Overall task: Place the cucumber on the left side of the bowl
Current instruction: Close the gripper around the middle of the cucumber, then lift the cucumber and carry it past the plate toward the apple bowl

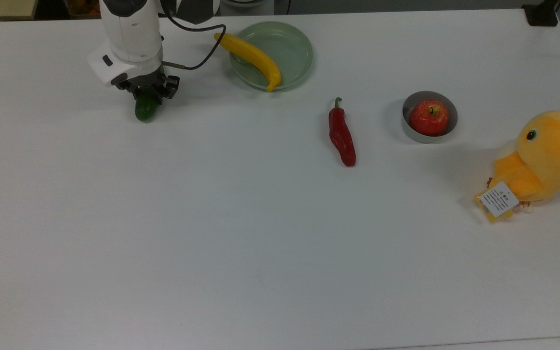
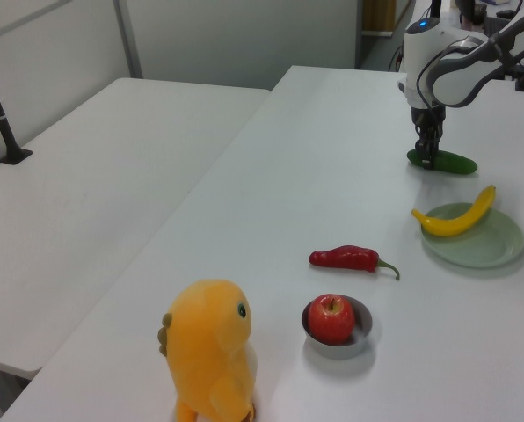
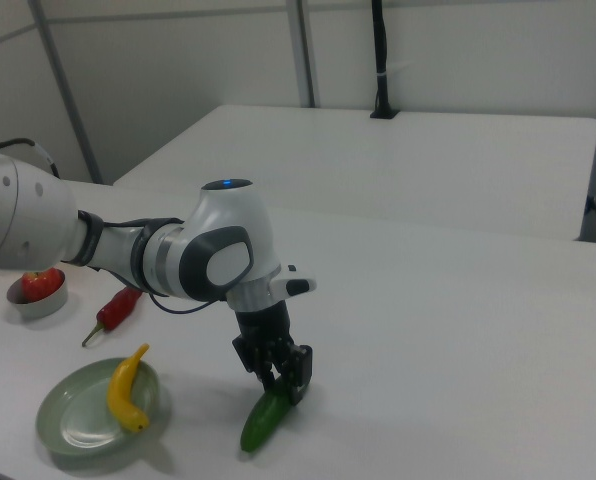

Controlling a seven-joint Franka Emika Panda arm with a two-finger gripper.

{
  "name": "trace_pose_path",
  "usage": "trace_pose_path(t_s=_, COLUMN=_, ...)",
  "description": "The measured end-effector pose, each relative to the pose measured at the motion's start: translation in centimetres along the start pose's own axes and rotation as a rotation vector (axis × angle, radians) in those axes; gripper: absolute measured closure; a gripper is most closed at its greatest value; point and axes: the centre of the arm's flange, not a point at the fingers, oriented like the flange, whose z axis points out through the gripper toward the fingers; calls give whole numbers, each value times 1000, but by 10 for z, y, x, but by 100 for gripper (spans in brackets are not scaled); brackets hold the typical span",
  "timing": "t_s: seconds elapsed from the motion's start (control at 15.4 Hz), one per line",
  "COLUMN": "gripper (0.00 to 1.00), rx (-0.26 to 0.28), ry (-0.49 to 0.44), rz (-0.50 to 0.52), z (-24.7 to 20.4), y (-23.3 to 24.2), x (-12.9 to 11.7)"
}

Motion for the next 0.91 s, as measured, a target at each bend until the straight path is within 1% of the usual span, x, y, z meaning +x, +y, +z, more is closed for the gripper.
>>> trace_pose_path(t_s=0.2, gripper=50, rx=-4, ry=33, rz=7, z=-16, y=4, x=5)
trace_pose_path(t_s=0.33, gripper=50, rx=-3, ry=71, rz=15, z=-37, y=6, x=10)
trace_pose_path(t_s=0.39, gripper=50, rx=9, ry=91, rz=21, z=-51, y=4, x=12)
trace_pose_path(t_s=0.46, gripper=50, rx=31, ry=113, rz=27, z=-66, y=-2, x=14)
trace_pose_path(t_s=0.59, gripper=50, rx=75, ry=133, rz=21, z=-96, y=-23, x=12)
trace_pose_path(t_s=0.65, gripper=50, rx=91, ry=125, rz=15, z=-110, y=-36, x=9)
trace_pose_path(t_s=0.85, gripper=50, rx=119, ry=92, rz=8, z=-139, y=-80, x=1)
trace_pose_path(t_s=0.91, gripper=50, rx=132, ry=89, rz=20, z=-145, y=-101, x=0)
